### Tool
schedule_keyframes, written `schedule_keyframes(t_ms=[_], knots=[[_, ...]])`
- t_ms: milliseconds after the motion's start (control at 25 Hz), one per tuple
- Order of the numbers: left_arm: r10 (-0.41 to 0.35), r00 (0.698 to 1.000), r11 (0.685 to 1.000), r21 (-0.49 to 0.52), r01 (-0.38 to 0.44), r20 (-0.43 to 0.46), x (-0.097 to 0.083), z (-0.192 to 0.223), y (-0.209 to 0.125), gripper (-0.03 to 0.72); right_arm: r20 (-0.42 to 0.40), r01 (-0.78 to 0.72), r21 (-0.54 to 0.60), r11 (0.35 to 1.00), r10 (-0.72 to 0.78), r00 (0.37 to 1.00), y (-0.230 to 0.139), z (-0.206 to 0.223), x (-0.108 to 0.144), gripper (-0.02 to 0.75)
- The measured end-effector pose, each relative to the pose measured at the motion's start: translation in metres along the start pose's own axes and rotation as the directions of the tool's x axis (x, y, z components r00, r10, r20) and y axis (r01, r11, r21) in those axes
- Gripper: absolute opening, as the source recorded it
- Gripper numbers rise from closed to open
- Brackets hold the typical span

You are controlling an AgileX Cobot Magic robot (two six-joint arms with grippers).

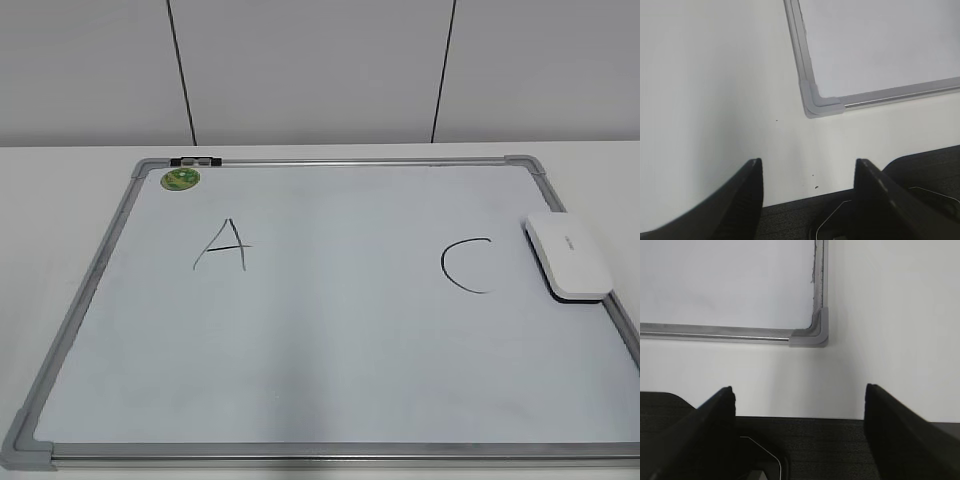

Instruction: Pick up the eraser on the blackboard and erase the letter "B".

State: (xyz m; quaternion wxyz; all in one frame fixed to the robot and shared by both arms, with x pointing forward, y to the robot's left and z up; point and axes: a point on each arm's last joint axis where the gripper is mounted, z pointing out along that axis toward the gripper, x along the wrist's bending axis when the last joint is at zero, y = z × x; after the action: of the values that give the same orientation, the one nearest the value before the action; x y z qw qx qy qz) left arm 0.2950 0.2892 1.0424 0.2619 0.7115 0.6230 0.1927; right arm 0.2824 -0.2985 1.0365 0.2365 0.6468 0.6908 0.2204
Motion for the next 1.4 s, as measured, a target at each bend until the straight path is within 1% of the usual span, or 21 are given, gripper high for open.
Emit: schedule_keyframes(t_ms=[560,640,760,920,1200,1320,1400], knots=[[0.000,1.000,1.000,0.000,0.000,0.000,0.000,0.000,0.000,0.421,0.000,-0.002,-0.002,1.000,0.002,1.000,0.000,0.000,0.000,0.589],[0.001,1.000,1.000,-0.010,-0.001,0.000,0.000,-0.001,-0.001,0.414,0.003,-0.002,-0.016,1.000,0.002,1.000,-0.001,-0.002,0.000,0.589],[-0.012,1.000,0.998,-0.054,0.012,-0.015,0.000,-0.007,-0.004,0.396,0.008,-0.003,-0.058,0.998,0.004,1.000,-0.005,-0.007,0.000,0.589],[-0.028,0.999,0.989,-0.149,0.022,-0.038,0.000,-0.019,-0.013,0.374,0.016,-0.003,-0.144,0.990,0.005,1.000,-0.013,-0.016,0.001,0.589],[-0.028,0.998,0.947,-0.321,0.007,-0.059,-0.004,-0.038,-0.032,0.335,0.028,0.001,-0.311,0.950,0.008,1.000,-0.032,-0.033,0.003,0.589],[-0.024,0.998,0.933,-0.360,0.001,-0.061,-0.005,-0.042,-0.038,0.323,0.032,0.003,-0.351,0.936,0.009,0.999,-0.037,-0.037,0.003,0.589],[-0.023,0.998,0.926,-0.377,-0.002,-0.062,-0.006,-0.044,-0.040,0.318,0.032,0.003,-0.355,0.935,0.009,0.999,-0.038,-0.037,0.003,0.589]])
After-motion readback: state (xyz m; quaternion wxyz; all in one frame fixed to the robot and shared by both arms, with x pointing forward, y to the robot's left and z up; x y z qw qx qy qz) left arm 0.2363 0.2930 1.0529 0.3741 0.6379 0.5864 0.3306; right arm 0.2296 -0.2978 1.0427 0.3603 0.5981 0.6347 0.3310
